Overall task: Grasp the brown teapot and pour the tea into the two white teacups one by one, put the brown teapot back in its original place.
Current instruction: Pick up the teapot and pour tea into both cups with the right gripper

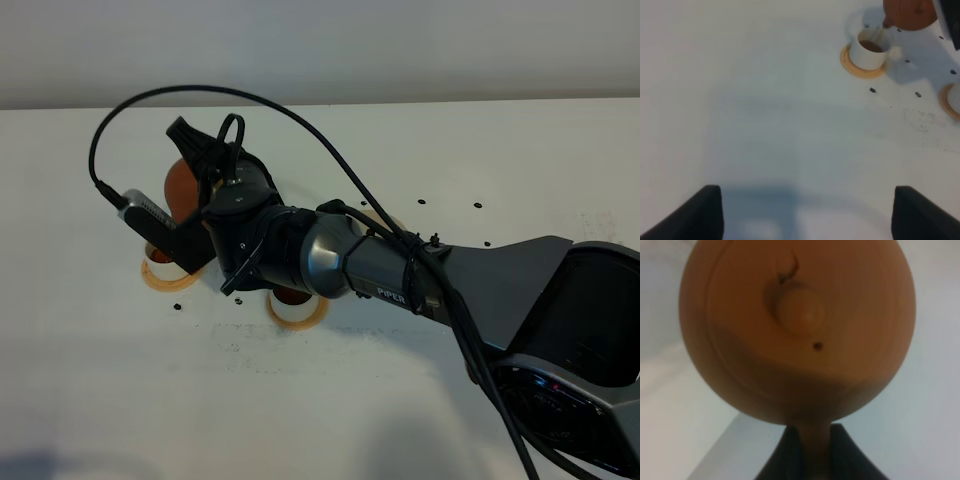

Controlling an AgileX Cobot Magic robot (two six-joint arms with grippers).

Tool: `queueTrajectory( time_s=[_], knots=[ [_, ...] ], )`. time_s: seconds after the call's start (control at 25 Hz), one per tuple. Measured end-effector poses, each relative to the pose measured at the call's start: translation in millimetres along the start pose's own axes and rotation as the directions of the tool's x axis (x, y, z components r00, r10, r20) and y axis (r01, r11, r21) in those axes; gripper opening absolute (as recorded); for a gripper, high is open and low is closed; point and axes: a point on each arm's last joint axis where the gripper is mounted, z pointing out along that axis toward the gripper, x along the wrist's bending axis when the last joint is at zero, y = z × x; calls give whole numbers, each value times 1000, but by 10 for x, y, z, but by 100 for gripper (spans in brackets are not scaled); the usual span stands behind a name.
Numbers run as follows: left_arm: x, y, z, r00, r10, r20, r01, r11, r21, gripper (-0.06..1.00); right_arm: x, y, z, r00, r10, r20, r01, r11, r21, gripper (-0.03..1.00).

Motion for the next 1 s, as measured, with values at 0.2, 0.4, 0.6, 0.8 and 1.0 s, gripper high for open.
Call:
queueTrajectory(
  time_s=[0.2,0.4,0.6,0.8,1.0],
  knots=[
    [0,0,0,1000,0,0,0,1000,0,68,21,9,4,1000,-8,-1,8,1000,0,10],
    [0,0,0,1000,0,0,0,1000,0,68,19,6,5,1000,-25,7,25,1000,5,10],
    [0,0,0,1000,0,0,0,1000,0,68,9,1,5,999,-41,18,41,999,11,10],
    [0,0,0,1000,0,0,0,1000,0,68,-3,-5,5,998,-58,31,57,998,19,10],
    [0,0,0,1000,0,0,0,1000,0,68,-15,-12,4,997,-70,44,69,997,27,10]
  ],
)
